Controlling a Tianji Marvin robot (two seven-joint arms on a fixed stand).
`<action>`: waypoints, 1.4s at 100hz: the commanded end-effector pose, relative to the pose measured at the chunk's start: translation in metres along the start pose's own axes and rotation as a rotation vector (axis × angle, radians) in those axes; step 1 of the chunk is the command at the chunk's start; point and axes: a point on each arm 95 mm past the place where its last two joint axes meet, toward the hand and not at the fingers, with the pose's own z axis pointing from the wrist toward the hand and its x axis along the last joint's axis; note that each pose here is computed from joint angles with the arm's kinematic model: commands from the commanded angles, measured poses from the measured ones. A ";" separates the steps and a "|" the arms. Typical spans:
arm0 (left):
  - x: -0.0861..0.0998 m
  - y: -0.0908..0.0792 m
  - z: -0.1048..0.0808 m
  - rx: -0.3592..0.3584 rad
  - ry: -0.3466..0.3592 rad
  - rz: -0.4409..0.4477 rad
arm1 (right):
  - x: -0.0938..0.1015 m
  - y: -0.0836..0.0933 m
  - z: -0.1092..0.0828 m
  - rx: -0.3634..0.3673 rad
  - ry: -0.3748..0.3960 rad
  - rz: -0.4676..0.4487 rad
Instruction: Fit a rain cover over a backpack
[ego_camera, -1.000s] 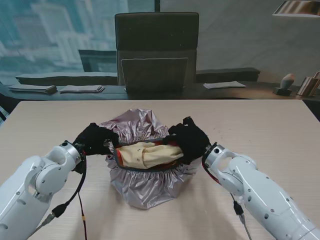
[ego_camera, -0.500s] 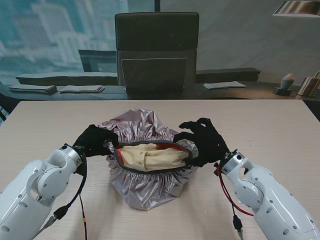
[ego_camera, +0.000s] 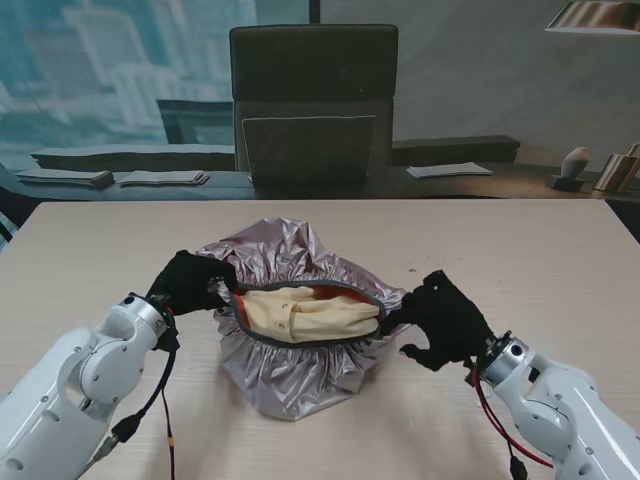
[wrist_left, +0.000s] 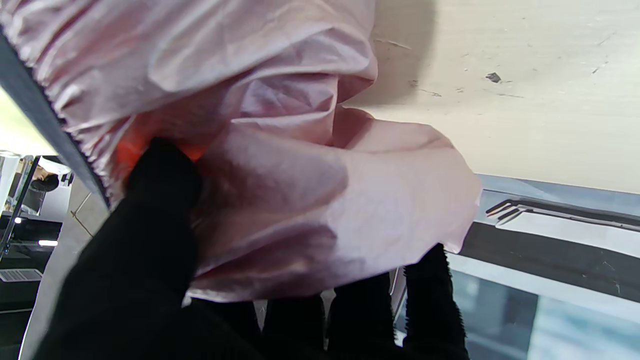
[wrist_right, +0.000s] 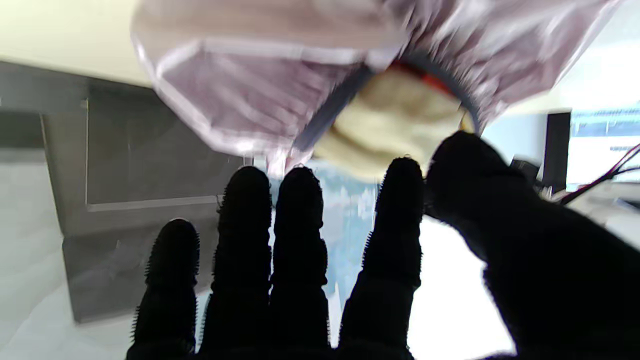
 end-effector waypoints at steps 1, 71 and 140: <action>0.008 0.004 -0.001 0.009 0.009 -0.024 | 0.010 -0.009 -0.004 0.074 0.025 -0.005; 0.009 0.002 -0.006 0.035 0.020 -0.041 | 0.024 -0.034 0.048 0.285 -0.157 -0.216; 0.005 0.003 -0.006 0.039 0.010 -0.063 | 0.016 -0.068 0.075 0.402 -0.274 -0.291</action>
